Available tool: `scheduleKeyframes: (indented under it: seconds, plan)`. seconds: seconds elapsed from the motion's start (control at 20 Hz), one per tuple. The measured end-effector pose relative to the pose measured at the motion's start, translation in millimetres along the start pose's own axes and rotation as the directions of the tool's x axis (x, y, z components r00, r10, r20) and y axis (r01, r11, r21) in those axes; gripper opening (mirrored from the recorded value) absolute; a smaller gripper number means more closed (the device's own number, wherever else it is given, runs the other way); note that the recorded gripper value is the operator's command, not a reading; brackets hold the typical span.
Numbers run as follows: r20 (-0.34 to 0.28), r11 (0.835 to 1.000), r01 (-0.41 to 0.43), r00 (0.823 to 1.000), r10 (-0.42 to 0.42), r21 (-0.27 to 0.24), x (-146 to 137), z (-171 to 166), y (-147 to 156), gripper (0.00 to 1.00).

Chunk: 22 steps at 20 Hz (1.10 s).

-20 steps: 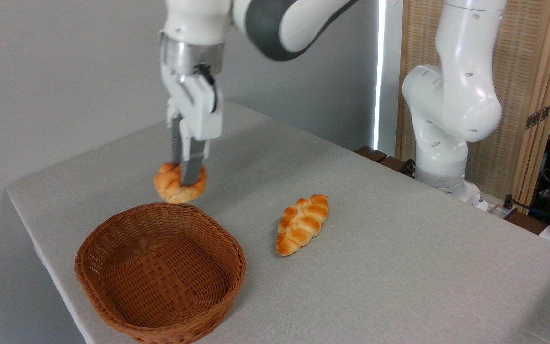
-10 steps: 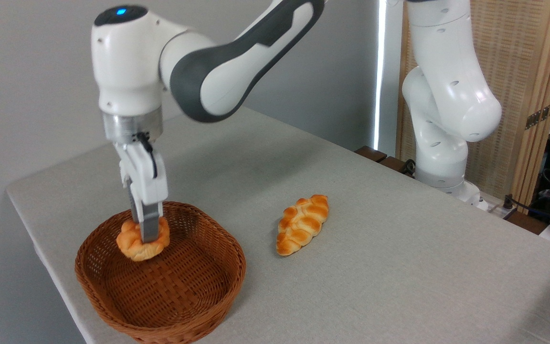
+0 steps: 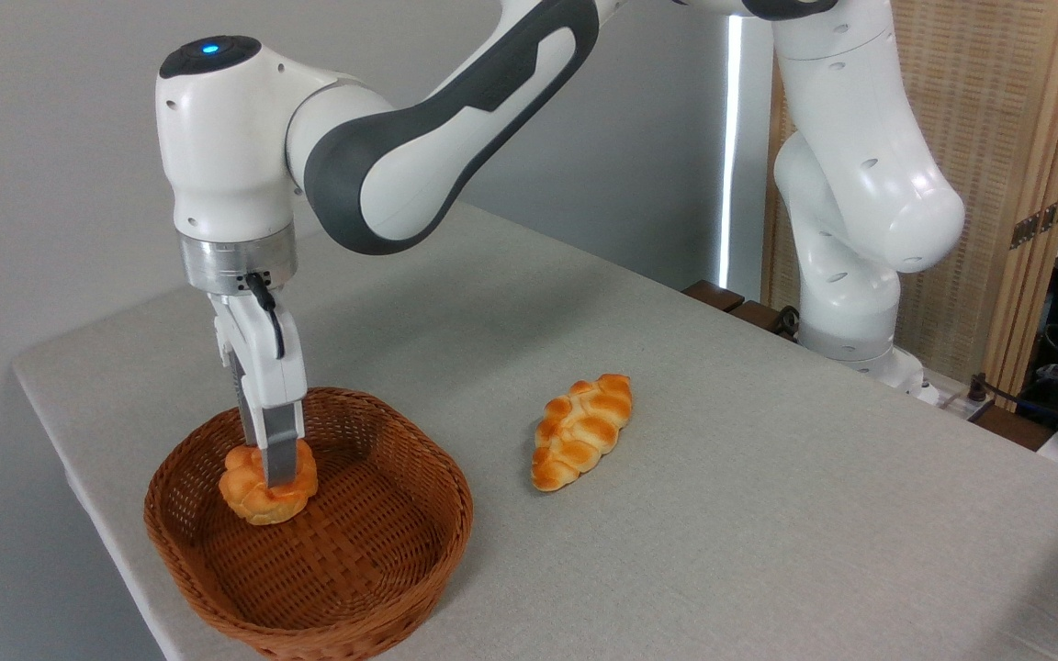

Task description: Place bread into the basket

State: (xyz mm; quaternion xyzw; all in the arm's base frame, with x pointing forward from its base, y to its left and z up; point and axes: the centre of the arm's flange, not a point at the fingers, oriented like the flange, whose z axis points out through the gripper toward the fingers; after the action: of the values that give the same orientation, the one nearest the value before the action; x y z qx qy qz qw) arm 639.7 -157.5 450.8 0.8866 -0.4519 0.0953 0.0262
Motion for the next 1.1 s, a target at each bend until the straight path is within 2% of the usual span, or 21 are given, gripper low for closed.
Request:
scheduleKeyframes:
  seconds: [0.3,0.45,0.55,0.8,0.95,1.1]
  plan:
    - [-0.011,1.0,0.0,1.0,0.0,0.01,2.0,-7.6,-2.1,1.0]
    - [-0.042,0.999,0.021,0.999,-0.019,0.034,3.2,-31.5,-7.3,1.0]
    - [-0.047,0.999,0.039,0.998,-0.037,0.032,-3.8,-52.5,-10.4,1.0]
    - [-0.027,0.996,0.084,0.996,-0.085,-0.003,-39.7,-104.0,-19.0,1.0]
    - [0.038,0.987,0.146,0.989,-0.143,-0.072,-86.3,-139.1,-26.1,1.0]
    - [0.089,0.976,0.194,0.979,-0.185,-0.1,-126.2,-169.4,-29.2,1.0]
